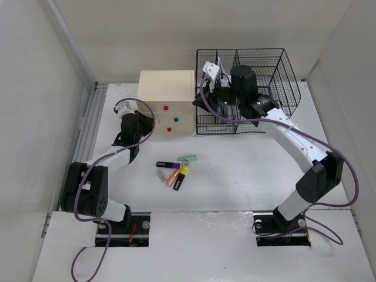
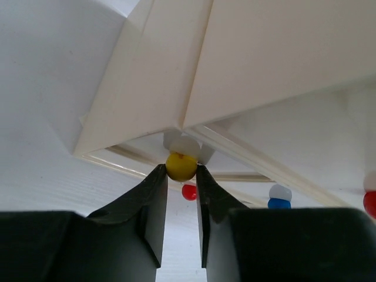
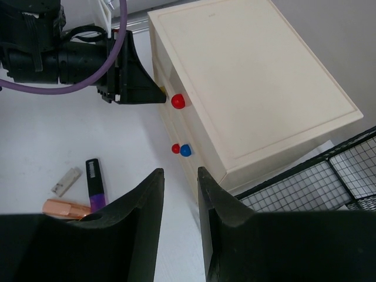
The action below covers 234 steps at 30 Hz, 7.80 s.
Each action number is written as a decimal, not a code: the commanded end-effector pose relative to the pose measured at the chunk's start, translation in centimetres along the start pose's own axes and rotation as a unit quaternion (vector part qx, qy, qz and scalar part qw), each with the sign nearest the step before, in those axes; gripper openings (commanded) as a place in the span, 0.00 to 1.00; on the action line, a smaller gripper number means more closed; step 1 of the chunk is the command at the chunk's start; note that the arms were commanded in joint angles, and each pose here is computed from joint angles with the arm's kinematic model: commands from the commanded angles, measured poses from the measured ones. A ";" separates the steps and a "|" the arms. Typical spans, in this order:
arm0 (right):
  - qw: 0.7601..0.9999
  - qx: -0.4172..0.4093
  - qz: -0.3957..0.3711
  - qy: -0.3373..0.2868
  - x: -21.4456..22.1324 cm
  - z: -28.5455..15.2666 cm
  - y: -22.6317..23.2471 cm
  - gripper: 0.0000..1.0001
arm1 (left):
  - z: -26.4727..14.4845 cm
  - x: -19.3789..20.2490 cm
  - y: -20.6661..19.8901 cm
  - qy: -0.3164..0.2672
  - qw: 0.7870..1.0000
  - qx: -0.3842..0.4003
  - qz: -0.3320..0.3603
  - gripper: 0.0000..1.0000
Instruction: Organize the desk
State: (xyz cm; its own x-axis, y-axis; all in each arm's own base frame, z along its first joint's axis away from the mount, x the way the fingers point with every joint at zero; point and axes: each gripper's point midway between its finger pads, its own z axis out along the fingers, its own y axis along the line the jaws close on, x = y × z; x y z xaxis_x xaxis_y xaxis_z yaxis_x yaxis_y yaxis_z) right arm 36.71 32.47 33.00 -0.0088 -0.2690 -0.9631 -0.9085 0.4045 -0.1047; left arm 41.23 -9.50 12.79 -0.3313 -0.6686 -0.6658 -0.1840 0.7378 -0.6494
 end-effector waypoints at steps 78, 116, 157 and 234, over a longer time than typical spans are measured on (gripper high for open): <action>0.927 -0.173 -0.140 0.301 23.6 13.7 17.0 0.56 | -28.3 -10.7 -4.2 -0.228 0.965 0.124 0.035 0.76; 0.968 -0.115 -0.201 0.095 0.8 13.3 14.6 0.00 | -28.2 -10.7 -3.9 -0.230 0.965 0.122 0.029 0.77; 0.952 -0.155 -0.263 0.016 2.7 20.1 8.5 0.00 | -28.1 -10.5 -2.9 -0.231 0.968 0.099 0.020 0.77; 0.984 -0.134 -0.122 0.002 1.1 22.3 13.9 0.00 | -28.8 -10.7 -2.5 -0.240 0.965 0.102 0.016 0.77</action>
State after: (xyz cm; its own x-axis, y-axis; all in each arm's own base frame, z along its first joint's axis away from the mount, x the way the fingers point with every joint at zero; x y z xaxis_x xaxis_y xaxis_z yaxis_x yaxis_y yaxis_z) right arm 32.35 56.06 22.36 0.2025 -0.3932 -0.8969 -0.9738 0.0158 -0.2268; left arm 18.72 -1.67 31.60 0.1199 -0.6411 -0.7580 0.0071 0.7641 -0.6451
